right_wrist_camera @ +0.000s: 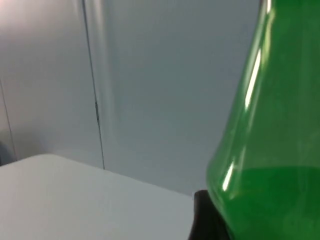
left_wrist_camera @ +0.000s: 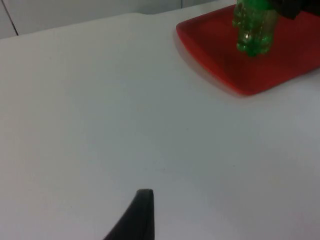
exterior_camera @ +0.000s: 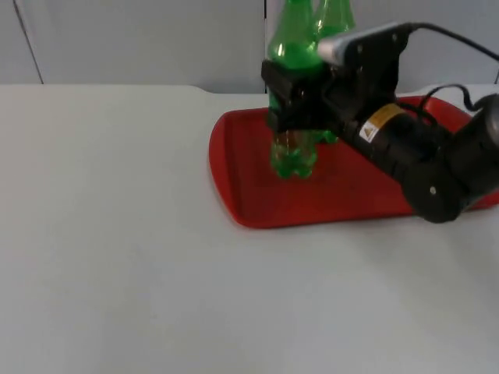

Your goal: Place the bottle upright on the tray.

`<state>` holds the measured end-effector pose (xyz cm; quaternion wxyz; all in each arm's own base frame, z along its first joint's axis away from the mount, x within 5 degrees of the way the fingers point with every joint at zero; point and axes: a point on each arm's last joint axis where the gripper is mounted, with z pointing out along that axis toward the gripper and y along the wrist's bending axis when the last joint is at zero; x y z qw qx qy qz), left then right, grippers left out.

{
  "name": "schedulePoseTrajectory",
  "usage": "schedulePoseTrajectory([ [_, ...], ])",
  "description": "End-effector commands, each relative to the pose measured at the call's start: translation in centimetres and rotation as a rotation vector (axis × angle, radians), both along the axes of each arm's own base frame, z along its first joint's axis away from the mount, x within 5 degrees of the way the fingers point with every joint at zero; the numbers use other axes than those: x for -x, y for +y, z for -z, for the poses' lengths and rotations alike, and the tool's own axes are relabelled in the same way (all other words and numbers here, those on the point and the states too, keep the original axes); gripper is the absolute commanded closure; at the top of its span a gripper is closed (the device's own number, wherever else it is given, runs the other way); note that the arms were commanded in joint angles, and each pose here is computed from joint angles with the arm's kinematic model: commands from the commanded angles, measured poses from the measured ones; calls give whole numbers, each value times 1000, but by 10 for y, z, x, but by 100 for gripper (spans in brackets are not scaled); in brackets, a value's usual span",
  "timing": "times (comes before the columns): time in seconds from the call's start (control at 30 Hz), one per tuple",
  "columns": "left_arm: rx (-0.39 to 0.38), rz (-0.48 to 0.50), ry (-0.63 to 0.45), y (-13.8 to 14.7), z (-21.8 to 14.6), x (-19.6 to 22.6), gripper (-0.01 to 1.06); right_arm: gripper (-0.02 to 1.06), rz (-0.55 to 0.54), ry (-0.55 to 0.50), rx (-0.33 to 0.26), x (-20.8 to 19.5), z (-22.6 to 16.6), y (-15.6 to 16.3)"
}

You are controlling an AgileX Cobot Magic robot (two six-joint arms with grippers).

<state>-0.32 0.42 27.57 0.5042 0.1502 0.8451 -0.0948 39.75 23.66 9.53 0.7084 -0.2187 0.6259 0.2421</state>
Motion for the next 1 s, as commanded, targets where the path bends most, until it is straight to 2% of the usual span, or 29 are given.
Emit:
schedulePoseTrajectory([
  [0.0,9,1,2,0,1,0,0,105,-10,-42,4,2,1,2],
  [0.07,9,1,2,0,1,0,0,105,-10,-43,25,2,7,2],
  [0.53,9,1,2,0,1,0,0,102,-10,-39,27,2,9,2],
  [0.63,9,1,2,0,1,0,0,85,-10,-39,27,2,9,2],
  [0.67,9,1,2,0,1,0,0,85,-10,-39,27,2,9,2],
  [0.77,9,1,2,0,1,0,0,53,-10,-39,27,2,9,2],
  [0.8,9,1,2,0,1,0,0,36,-8,-38,26,2,9,2],
  [0.83,9,1,2,0,1,0,0,27,-1,-37,23,2,9,1],
  [0.87,9,1,2,0,1,0,0,27,-1,-37,23,2,9,1],
  [0.97,9,1,2,0,1,0,0,18,-1,-35,24,2,9,1],
])
